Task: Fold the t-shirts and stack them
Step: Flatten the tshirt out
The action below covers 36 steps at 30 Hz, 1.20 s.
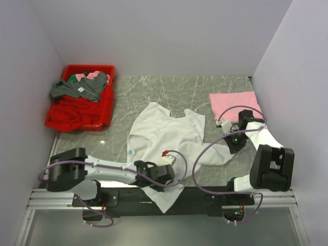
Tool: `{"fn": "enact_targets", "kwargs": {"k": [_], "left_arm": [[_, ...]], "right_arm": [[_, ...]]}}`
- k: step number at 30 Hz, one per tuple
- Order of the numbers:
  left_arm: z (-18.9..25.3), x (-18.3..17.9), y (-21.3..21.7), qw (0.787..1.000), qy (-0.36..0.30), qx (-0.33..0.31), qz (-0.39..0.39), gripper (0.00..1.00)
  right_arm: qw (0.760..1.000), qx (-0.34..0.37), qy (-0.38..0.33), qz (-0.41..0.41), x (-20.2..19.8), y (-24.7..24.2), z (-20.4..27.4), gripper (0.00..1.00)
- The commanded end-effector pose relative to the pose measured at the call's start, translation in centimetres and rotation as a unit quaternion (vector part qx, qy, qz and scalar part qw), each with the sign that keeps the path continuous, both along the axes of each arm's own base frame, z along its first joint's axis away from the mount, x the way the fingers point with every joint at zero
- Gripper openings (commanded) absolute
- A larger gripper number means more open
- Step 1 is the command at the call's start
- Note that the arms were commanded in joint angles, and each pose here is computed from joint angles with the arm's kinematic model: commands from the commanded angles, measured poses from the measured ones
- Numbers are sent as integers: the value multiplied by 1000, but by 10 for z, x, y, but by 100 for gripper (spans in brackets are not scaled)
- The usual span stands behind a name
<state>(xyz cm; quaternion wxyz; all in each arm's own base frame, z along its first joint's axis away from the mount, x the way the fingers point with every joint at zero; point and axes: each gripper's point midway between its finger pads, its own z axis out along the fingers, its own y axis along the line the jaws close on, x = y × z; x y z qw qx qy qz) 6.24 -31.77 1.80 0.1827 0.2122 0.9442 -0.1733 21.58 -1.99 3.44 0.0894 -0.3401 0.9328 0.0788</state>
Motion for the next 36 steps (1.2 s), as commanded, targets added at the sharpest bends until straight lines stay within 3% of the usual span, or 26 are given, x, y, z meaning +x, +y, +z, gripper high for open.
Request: {"fn": "enact_targets", "kwargs": {"k": [1,8,11,12,15,17,18,19,22,25,26,28,29,31,32,34,36], "left_arm": [[-17,-49,68,993,79,87,-12,2],[31,-72,83,993,113,28,-25,4],[60,-73,79,993,112,-1,-34,22],[71,-57,78,997,71,-13,-16,46],[113,-17,64,997,1,-68,26,71],[138,32,54,991,-38,-114,55,72],[143,49,54,990,-55,-123,40,72],[149,88,62,984,-77,-137,83,72],[165,158,62,971,-135,-172,98,74],[170,250,86,952,-163,-197,166,69],[145,283,107,953,-151,-166,205,67],[153,331,126,944,-165,-163,235,64],[124,346,128,951,-134,-143,240,63],[128,376,131,952,-140,-133,236,61],[101,385,130,959,-114,-116,234,61],[100,402,122,964,-109,-112,216,60],[72,408,114,971,-76,-107,202,58]], "right_arm": [[998,-53,35,-9,-40,-35,2,0],[993,-98,66,-3,-92,-60,8,0],[993,-95,66,-7,-99,-64,19,1],[995,-89,46,-21,-91,-66,28,26],[999,-36,-10,-20,-65,-53,54,68],[1000,18,-20,-10,-51,-35,64,75],[996,71,-50,8,-33,-13,76,75],[994,94,-57,3,-21,-4,79,75],[981,175,-89,-7,30,36,86,75],[972,209,-105,-40,82,66,86,74],[972,215,-90,-37,93,83,78,73],[964,218,-119,-92,136,92,88,72],[969,194,-108,-109,147,92,73,71],[963,190,-123,-144,175,91,79,69],[964,176,-120,-160,184,86,71,69],[965,166,-117,-164,191,94,64,69],[968,152,-105,-172,194,93,50,68]]}}
